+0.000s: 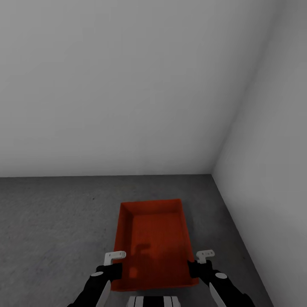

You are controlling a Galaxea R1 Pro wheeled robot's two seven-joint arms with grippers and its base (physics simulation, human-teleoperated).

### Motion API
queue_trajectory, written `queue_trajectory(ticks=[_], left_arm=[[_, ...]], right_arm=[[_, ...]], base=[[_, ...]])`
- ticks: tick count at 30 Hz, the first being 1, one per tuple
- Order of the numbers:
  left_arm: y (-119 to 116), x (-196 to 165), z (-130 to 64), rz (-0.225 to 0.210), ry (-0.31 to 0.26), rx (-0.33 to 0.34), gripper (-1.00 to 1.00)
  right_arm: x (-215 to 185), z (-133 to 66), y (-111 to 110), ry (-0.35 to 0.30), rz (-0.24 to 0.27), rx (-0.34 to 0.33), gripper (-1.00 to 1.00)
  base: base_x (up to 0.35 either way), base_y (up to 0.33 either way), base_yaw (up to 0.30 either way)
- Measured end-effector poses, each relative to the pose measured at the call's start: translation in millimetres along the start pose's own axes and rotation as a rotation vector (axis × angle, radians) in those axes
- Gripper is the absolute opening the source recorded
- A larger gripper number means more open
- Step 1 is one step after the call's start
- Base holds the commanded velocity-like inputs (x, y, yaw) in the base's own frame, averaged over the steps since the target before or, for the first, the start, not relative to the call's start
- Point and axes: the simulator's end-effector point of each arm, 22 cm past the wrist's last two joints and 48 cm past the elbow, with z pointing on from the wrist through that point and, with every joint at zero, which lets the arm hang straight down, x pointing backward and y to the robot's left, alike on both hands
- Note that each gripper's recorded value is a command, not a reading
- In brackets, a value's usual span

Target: Move the two storage containers from the living room to the garage. In the garage, place one container on the floor and stack the other container on top of it (either order is fine).

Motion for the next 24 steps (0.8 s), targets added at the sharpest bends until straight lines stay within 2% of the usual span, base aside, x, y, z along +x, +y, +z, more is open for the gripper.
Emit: queue_trajectory(ticks=[24], left_arm=[[0.4, -0.3, 0.1, -0.004, -0.001, 0.004, -1.0]], right_arm=[[-0.5, 0.1, 0.6, -0.001, -0.001, 0.001, -1.0]], base=[[0.0, 0.0, 0.0]])
